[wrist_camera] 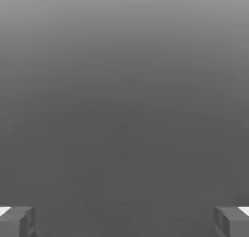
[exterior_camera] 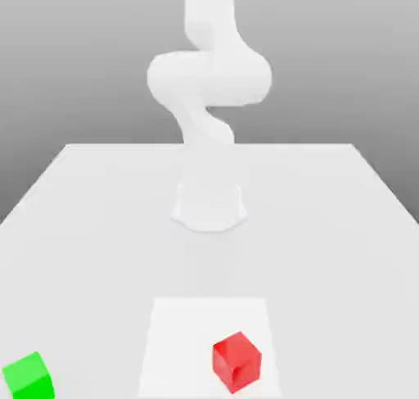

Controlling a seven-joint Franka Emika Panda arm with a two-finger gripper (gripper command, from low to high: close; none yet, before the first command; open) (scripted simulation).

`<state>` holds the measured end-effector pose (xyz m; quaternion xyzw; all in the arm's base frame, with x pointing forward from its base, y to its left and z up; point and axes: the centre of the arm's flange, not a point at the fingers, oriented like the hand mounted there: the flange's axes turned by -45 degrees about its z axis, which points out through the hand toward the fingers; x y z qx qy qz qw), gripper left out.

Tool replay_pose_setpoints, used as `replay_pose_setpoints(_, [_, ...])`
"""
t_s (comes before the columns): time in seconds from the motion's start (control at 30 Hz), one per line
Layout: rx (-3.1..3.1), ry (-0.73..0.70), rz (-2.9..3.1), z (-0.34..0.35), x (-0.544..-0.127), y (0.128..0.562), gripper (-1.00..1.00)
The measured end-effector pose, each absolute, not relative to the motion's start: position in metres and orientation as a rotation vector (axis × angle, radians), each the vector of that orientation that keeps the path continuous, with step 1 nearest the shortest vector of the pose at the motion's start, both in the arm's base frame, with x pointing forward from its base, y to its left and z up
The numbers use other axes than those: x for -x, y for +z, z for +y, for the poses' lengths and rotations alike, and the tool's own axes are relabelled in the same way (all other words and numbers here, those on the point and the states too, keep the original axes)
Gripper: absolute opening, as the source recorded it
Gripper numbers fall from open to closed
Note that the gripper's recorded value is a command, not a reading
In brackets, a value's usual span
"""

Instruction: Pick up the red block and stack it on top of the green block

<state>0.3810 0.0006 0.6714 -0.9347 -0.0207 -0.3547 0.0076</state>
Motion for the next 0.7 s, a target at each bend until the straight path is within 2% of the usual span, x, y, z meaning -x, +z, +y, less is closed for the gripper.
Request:
replay_pose_setpoints(0.17, [2.976, -0.879, -0.24, 0.008, -0.438, 0.582, 0.0])
replay_pose_setpoints(0.33, [3.009, -0.655, -0.407, 0.019, -0.474, 0.487, 0.0])
replay_pose_setpoints(0.5, [3.025, -0.432, -0.573, 0.03, -0.488, 0.388, 0.0])
replay_pose_setpoints(0.7, [3.023, -0.161, -0.778, 0.04, -0.479, 0.273, 0.0])
